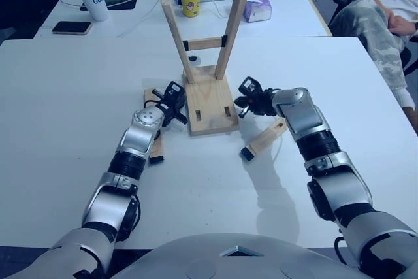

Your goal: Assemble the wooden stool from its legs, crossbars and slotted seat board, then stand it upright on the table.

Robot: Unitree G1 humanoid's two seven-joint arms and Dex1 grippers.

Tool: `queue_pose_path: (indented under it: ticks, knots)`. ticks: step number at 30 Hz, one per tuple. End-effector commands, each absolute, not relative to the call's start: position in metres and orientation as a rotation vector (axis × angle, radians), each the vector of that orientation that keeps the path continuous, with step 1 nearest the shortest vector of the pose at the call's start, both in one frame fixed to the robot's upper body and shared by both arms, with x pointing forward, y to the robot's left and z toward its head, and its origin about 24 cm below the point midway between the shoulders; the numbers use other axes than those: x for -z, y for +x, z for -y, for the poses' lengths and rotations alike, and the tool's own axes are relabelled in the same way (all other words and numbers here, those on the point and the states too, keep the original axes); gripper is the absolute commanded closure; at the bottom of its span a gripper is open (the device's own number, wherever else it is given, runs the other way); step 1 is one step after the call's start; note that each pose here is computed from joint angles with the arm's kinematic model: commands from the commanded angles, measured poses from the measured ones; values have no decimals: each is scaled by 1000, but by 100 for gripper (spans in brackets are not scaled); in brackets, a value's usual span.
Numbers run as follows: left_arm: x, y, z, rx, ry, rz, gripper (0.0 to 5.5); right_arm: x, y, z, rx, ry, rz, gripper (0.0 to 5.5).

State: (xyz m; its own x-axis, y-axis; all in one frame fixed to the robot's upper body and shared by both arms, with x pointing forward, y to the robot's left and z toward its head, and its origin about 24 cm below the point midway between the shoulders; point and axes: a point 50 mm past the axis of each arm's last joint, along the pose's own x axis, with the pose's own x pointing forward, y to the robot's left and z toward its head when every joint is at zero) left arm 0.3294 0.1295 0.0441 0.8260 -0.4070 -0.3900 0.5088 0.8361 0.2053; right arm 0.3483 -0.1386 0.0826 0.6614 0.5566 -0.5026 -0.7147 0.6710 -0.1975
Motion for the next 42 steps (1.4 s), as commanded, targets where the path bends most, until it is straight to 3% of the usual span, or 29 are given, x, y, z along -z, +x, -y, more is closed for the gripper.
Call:
queue_pose_path:
  ticks: [1,5,12,17,19,32,42]
  knots:
    - [-74,330,-123,455,202,-113,517,-125,357,167,-486,-257,-169,550]
    - [-84,325,-124,416,127,-23,517,-137,353,193,-320,-234,-101,550]
    - [-79,305,-137,305,41,19,517,-116,311,253,-28,-365,-35,550]
    - [-67,291,-135,276,40,-2,517,-85,280,286,-12,-350,-221,550]
    - [-64,288,-133,271,47,-6,547,-76,267,289,-23,-347,-266,550]
    - [-68,290,-138,226,55,6,549,-54,230,274,-3,-90,-481,550]
    - [-67,288,-137,206,67,8,550,-76,229,251,-7,-79,-481,414]
